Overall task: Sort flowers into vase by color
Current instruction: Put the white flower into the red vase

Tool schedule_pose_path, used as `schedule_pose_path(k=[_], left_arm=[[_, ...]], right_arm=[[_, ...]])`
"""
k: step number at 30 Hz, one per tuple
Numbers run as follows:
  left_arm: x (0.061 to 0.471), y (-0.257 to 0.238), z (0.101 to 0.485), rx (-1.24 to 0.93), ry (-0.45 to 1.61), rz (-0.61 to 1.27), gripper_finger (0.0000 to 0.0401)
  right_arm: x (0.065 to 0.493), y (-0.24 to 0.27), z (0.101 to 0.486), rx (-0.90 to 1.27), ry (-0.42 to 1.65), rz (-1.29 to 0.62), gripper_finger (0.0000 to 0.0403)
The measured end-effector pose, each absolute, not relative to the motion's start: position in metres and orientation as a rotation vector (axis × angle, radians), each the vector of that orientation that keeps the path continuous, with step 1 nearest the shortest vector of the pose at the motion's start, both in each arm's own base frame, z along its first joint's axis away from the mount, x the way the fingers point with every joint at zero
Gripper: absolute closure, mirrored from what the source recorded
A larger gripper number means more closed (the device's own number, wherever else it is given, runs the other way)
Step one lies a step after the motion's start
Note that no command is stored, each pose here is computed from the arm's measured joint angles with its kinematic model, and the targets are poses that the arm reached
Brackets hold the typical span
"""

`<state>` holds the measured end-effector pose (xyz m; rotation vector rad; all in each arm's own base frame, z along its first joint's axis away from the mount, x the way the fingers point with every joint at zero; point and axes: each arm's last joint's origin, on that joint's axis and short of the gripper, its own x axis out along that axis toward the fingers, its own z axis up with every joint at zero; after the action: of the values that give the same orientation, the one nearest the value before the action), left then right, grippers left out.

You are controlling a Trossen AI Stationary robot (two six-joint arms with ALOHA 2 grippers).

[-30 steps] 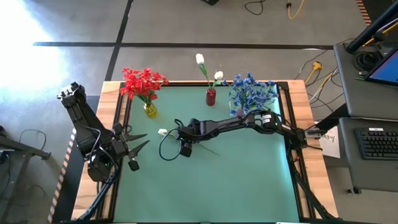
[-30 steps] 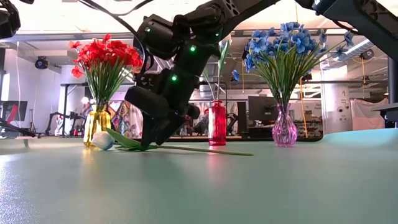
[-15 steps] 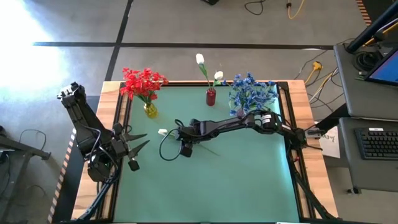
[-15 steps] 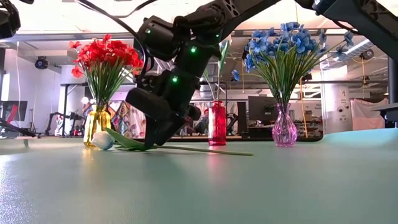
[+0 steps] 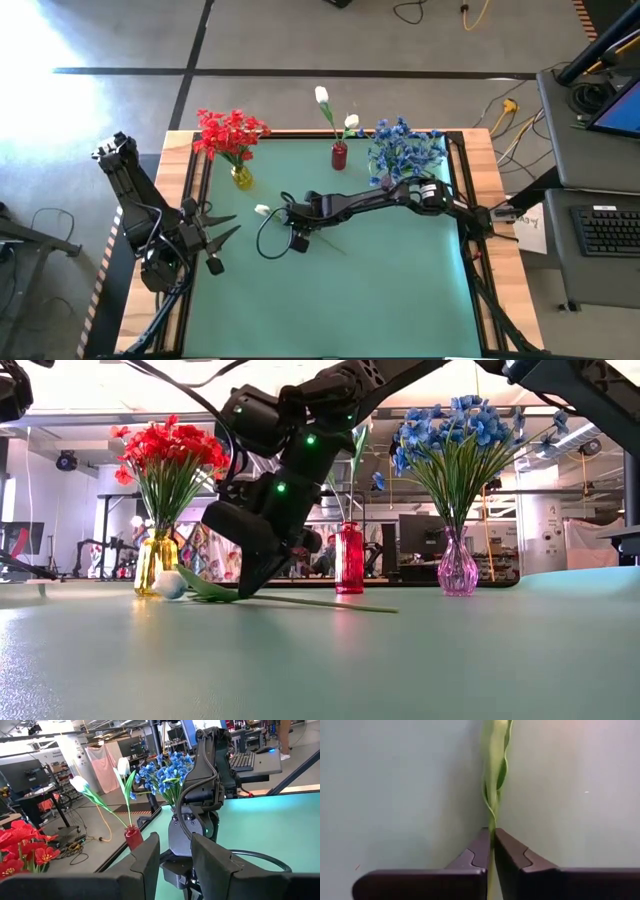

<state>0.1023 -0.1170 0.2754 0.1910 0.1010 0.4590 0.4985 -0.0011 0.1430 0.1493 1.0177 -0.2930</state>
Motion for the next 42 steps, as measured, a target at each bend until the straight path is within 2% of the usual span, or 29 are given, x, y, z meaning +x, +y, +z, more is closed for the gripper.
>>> schedule_pose_path(k=[7, 14, 20, 24, 28, 36, 39, 42], left_arm=[[0.102, -0.117, 0.275, 0.172, 0.096, 0.46, 0.0301], [0.103, -0.117, 0.277, 0.147, 0.071, 0.486, 0.0301], [0.104, -0.12, 0.281, 0.109, 0.06, 0.483, 0.0301], [0.106, -0.124, 0.28, 0.068, 0.135, 0.34, 0.0302], [0.115, -0.135, 0.28, 0.076, 0.21, 0.155, 0.0312], [0.151, -0.158, 0.288, 0.274, 0.131, -0.199, 0.0325], [0.168, -0.154, 0.286, 0.297, 0.116, -0.238, 0.0325], [0.184, -0.143, 0.281, 0.279, 0.143, -0.197, 0.0325]], right_arm=[[0.496, 0.002, 0.161, 0.135, 0.99, -0.275, 0.039], [0.48, 0.024, 0.207, 0.088, 0.937, -0.212, 0.039], [0.443, 0.042, 0.251, 0.078, 0.858, -0.192, 0.039], [0.409, 0.056, 0.272, 0.05, 0.751, -0.21, 0.039], [0.378, 0.068, 0.286, 0.059, 0.564, -0.147, 0.0391], [0.334, 0.086, 0.288, -0.003, 0.126, -0.017, 0.0391], [0.325, 0.09, 0.283, -0.025, 0.021, 0.007, 0.0391], [0.322, 0.092, 0.279, -0.039, -0.028, 0.014, 0.0391]])
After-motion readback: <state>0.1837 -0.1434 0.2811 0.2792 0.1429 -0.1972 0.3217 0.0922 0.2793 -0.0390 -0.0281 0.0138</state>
